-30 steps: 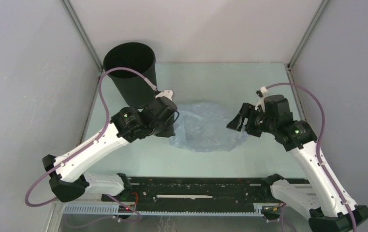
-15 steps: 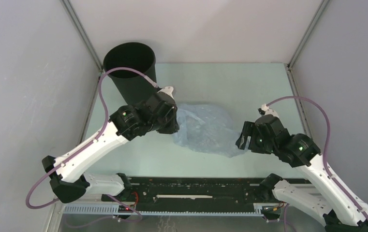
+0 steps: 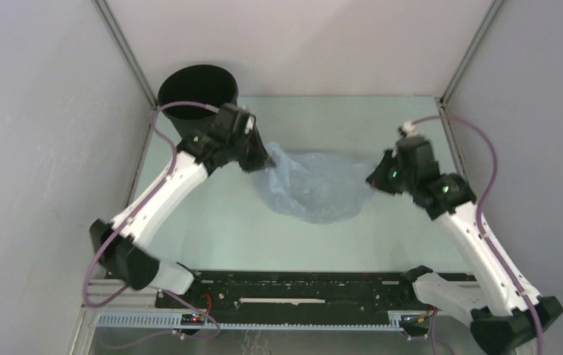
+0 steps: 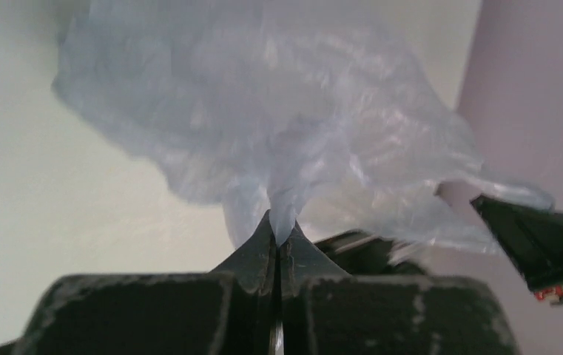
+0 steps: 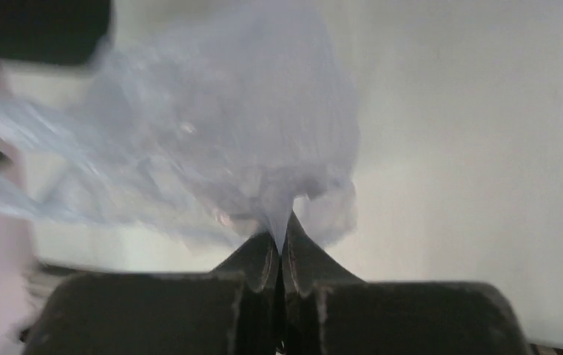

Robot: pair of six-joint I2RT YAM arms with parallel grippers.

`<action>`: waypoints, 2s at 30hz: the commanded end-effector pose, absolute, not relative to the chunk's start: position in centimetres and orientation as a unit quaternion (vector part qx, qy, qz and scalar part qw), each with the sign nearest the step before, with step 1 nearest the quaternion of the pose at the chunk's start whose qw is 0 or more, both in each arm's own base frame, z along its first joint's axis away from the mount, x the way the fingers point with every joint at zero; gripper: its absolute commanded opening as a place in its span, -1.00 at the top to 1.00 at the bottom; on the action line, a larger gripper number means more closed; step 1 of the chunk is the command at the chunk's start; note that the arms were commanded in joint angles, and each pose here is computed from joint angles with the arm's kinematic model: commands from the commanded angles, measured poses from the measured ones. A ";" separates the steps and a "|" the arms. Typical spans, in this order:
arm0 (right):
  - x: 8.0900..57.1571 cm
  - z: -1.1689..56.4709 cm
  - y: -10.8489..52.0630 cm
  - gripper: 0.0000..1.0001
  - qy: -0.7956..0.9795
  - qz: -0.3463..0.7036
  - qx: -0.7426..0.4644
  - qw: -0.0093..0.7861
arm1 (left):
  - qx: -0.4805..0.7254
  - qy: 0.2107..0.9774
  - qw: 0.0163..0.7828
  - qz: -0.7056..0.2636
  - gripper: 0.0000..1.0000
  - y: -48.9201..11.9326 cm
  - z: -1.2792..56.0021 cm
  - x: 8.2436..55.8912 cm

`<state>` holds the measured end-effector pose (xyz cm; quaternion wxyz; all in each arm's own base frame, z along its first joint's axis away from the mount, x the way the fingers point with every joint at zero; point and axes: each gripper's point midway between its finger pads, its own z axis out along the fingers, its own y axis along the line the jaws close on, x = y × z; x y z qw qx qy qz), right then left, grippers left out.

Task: Put the trash bags into the trash bin

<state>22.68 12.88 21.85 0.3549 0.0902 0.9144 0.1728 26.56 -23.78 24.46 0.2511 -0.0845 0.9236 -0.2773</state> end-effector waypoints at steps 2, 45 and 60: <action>30.5 36.2 12.4 1.00 0.827 0.314 0.121 0.450 | -0.088 0.842 0.335 -0.414 1.00 -28.0 38.4 35.3; 23.6 37.7 16.8 1.00 0.792 0.308 -0.045 0.525 | 0.021 0.767 0.538 -0.348 1.00 -23.4 42.3 28.9; 20.3 25.2 15.9 1.00 0.870 0.307 -0.020 0.386 | 0.027 0.876 0.382 -0.293 1.00 -22.8 26.5 25.2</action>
